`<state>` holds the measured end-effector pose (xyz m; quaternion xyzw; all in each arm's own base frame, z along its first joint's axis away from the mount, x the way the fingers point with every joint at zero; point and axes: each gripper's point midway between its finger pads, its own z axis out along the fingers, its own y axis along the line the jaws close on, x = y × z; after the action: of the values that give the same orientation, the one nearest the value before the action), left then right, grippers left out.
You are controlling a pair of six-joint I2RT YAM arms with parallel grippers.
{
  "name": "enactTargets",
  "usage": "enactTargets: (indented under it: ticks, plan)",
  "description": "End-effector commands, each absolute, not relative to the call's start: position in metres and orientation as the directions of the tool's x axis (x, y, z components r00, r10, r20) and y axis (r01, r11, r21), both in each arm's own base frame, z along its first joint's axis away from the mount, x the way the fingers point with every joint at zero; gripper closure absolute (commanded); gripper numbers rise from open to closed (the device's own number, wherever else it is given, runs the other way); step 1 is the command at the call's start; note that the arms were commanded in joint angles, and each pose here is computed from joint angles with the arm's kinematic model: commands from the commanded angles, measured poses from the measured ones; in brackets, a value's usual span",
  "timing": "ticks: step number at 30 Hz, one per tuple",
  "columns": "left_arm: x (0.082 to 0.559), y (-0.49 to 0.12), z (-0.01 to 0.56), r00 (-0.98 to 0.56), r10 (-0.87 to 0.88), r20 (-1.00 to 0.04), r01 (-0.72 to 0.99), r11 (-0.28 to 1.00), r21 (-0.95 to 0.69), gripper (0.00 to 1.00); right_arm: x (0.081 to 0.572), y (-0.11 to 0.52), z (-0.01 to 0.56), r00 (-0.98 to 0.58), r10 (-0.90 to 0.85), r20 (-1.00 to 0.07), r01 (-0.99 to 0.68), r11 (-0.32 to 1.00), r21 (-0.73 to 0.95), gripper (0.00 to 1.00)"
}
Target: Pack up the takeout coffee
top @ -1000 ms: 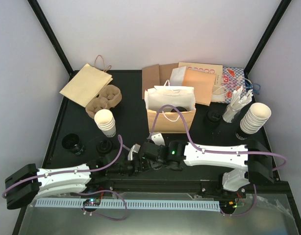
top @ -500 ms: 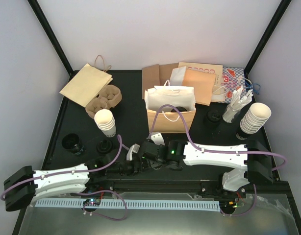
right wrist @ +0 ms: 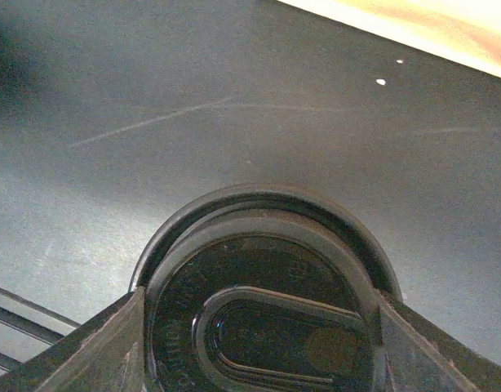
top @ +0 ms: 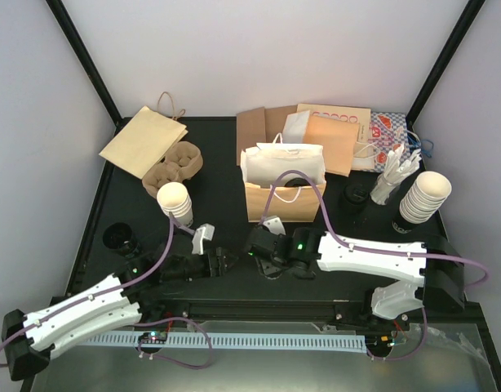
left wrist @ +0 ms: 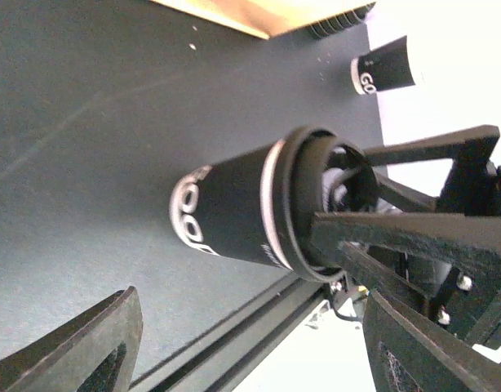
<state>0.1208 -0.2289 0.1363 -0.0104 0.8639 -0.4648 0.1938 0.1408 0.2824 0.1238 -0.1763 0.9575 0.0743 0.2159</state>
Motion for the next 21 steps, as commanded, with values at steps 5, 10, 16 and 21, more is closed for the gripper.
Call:
enactTargets:
  ticks: [5, 10, 16, 21]
  plan:
    - [0.147, -0.208, 0.159, -0.901, -0.164, -0.402, 0.206, 0.654, -0.728, 0.24, 0.133, 0.225, 0.119, -0.848, -0.406, -0.34, -0.393, 0.913, -0.11, 0.37]
    - [0.166, -0.202, 0.186, -0.873, -0.159, -0.462, 0.238, 0.687, -0.686, 0.23, 0.134, 0.224, 0.128, -0.839, -0.412, -0.354, -0.41, 0.908, -0.085, 0.37]
    - [0.182, -0.199, 0.214, -0.834, -0.171, -0.524, 0.273, 0.697, -0.663, 0.22, 0.137, 0.225, 0.145, -0.819, -0.417, -0.393, -0.43, 0.901, -0.06, 0.37]
    - [0.191, -0.198, 0.23, -0.809, -0.166, -0.563, 0.3, 0.708, -0.639, 0.21, 0.14, 0.227, 0.161, -0.801, -0.414, -0.432, -0.442, 0.896, -0.038, 0.37]
